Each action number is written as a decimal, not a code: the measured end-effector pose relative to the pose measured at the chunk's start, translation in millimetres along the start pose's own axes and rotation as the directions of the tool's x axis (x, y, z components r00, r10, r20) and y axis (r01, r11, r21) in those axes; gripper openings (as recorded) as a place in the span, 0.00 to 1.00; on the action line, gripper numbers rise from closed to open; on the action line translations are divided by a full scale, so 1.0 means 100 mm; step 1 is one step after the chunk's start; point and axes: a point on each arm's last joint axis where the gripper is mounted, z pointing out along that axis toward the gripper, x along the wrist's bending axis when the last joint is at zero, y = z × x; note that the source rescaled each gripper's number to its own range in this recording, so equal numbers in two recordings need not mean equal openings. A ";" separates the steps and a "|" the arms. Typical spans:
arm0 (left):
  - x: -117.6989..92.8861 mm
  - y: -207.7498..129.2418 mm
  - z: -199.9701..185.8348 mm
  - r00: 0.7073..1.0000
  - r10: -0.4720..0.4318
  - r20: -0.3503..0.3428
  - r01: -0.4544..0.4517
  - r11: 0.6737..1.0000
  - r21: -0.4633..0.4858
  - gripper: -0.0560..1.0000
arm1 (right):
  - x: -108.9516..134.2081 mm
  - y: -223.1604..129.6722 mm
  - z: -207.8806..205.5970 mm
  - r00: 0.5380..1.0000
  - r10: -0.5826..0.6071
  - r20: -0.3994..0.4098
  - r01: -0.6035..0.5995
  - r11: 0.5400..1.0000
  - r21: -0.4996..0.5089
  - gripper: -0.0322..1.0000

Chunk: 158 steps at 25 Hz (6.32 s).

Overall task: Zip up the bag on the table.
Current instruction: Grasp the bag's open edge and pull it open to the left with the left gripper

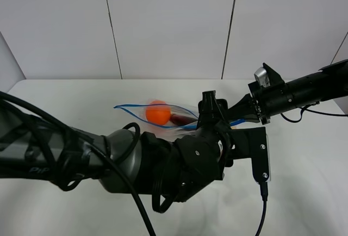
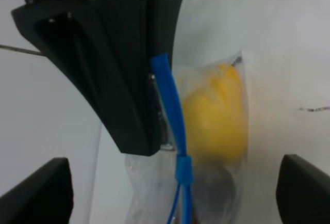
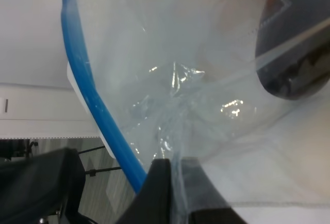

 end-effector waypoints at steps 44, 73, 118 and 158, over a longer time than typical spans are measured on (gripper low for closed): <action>0.09 0.09 0.05 1.000 -0.022 -0.012 0.022 0.999 -0.030 0.31 | 0.00 0.00 0.00 1.000 0.001 -0.001 -0.001 1.000 -0.001 0.03; 0.06 0.05 0.07 0.999 -0.033 0.001 0.033 0.999 -0.015 0.37 | 0.00 0.00 0.00 1.000 0.003 -0.002 -0.003 1.000 0.003 0.03; 0.15 -0.40 -0.12 0.991 0.132 -0.001 -0.128 0.961 0.246 0.05 | 0.00 -0.02 0.01 1.000 -0.006 0.010 0.006 1.000 0.019 0.03; 0.40 -1.65 -0.23 1.000 -0.009 0.001 0.007 0.826 0.564 0.05 | -0.01 -0.02 0.01 1.000 -0.005 0.020 0.004 1.000 0.020 0.03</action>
